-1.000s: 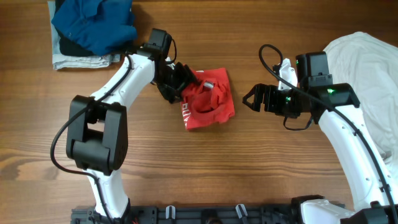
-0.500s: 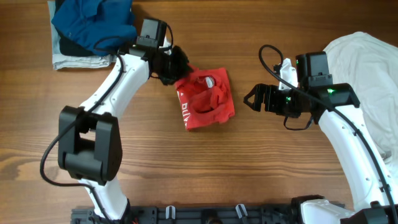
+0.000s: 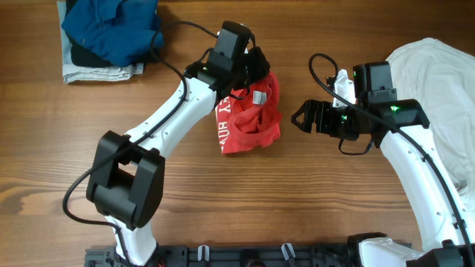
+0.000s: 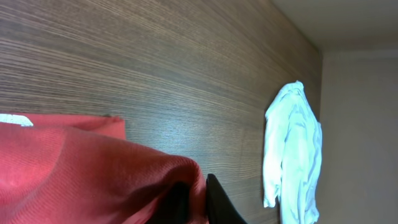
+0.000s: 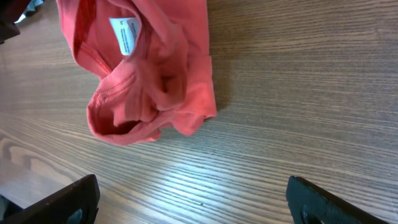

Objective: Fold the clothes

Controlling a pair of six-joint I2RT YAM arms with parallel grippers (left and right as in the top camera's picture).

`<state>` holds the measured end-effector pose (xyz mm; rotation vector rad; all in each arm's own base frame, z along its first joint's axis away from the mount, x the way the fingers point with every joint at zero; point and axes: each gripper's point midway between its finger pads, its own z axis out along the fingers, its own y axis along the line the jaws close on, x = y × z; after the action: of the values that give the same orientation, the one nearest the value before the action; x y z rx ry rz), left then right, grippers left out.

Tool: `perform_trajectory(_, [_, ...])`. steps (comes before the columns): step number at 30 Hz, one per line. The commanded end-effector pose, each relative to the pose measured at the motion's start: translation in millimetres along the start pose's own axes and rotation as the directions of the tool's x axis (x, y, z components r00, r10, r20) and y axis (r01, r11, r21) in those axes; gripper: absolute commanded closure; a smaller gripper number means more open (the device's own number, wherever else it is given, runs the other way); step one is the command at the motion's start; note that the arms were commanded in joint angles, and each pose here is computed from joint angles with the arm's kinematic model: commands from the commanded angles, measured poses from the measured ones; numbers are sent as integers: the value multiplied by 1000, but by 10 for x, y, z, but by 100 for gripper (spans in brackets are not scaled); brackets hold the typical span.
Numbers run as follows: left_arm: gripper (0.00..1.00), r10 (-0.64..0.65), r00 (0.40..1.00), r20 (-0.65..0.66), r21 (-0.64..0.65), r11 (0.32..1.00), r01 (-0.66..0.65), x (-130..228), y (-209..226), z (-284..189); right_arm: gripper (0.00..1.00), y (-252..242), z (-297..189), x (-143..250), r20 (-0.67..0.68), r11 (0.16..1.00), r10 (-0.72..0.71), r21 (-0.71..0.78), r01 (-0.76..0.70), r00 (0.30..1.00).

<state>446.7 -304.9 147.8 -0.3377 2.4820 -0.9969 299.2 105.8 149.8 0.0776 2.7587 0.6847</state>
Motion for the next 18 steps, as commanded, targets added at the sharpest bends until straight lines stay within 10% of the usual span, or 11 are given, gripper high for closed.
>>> perform_trajectory(1, [63,-43,999,-34,-25,999,42,117,102,181,4,-34,50,43,-17,1000,-14,12,14,1000])
perform_trajectory(2, [32,-41,998,-52,-29,999,39,183,115,229,4,-33,50,41,-17,1000,-14,12,15,1000])
perform_trajectory(5, [1,28,998,-63,6,1000,-28,295,-23,287,4,-33,50,45,-18,1000,-13,12,13,1000])
perform_trajectory(13, [0,-47,988,145,-111,992,64,-664,400,-1015,5,128,45,-5,-6,997,5,-77,-5,1000])
perform_trajectory(18, [0,-232,972,-24,-443,875,198,-252,1489,-1688,13,373,526,23,-85,991,87,-91,-95,993])
